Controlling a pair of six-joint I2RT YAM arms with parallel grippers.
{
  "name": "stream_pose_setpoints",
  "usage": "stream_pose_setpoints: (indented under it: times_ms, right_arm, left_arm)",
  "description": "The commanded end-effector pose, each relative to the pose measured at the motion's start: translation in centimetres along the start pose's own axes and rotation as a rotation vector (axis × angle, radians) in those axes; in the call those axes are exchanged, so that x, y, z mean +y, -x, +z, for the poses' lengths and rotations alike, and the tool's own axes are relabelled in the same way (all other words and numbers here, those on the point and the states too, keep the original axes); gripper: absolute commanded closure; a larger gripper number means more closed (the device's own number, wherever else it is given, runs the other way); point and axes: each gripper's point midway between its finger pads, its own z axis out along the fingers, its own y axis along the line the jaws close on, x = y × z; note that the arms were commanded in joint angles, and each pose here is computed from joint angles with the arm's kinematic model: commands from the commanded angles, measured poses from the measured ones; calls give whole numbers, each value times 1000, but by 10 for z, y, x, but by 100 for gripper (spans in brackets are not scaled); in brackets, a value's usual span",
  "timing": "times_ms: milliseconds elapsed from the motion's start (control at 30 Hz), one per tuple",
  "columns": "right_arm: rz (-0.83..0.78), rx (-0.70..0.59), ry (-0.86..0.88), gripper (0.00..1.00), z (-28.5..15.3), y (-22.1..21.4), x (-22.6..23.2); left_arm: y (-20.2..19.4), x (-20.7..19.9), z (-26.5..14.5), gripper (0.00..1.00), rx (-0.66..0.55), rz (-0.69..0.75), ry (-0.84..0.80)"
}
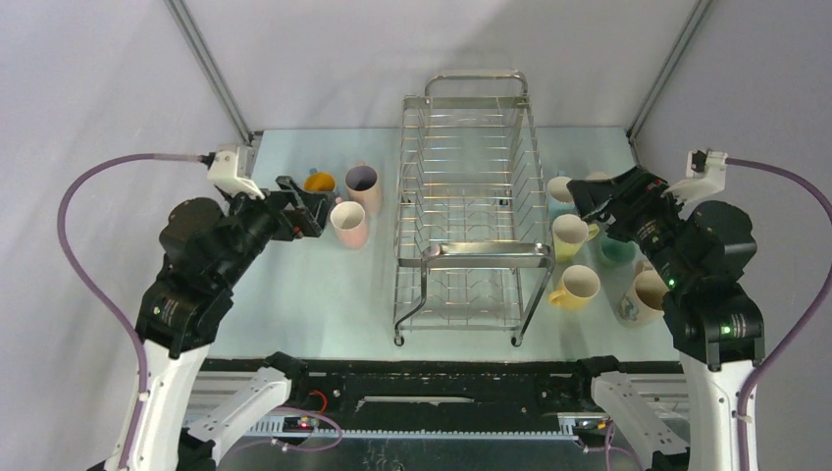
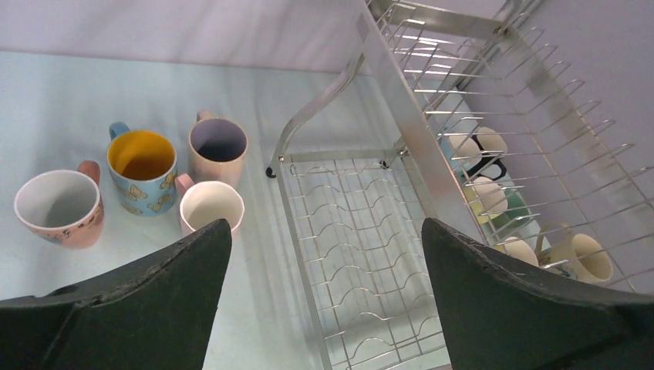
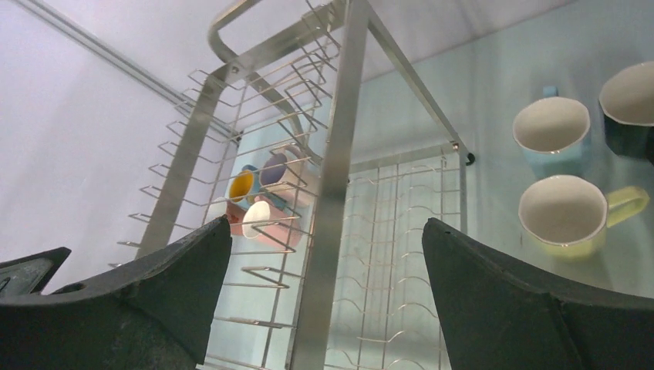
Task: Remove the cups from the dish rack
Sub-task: Reset both arms
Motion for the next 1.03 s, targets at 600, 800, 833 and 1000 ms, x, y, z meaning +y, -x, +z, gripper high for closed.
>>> stream_pose_setpoints:
  times_ms: [600,800,833,1000]
  right_arm:
    - [-4,-76,131,0,-19,15,28]
    - [-4,-65,121,0,-16,11,24]
    - [-6,-65,121,0,-16,11,23]
    - [-6,-62,118,0,-14,10,23]
  left_arm:
    - [7,-2,-10,0,-35,35,-23]
    - [5,-2,-10,0,-30,34,-21]
    - [5,-1,-10,0,-30,34,-21]
    - [2,-1,-9,0,-25,31,-20]
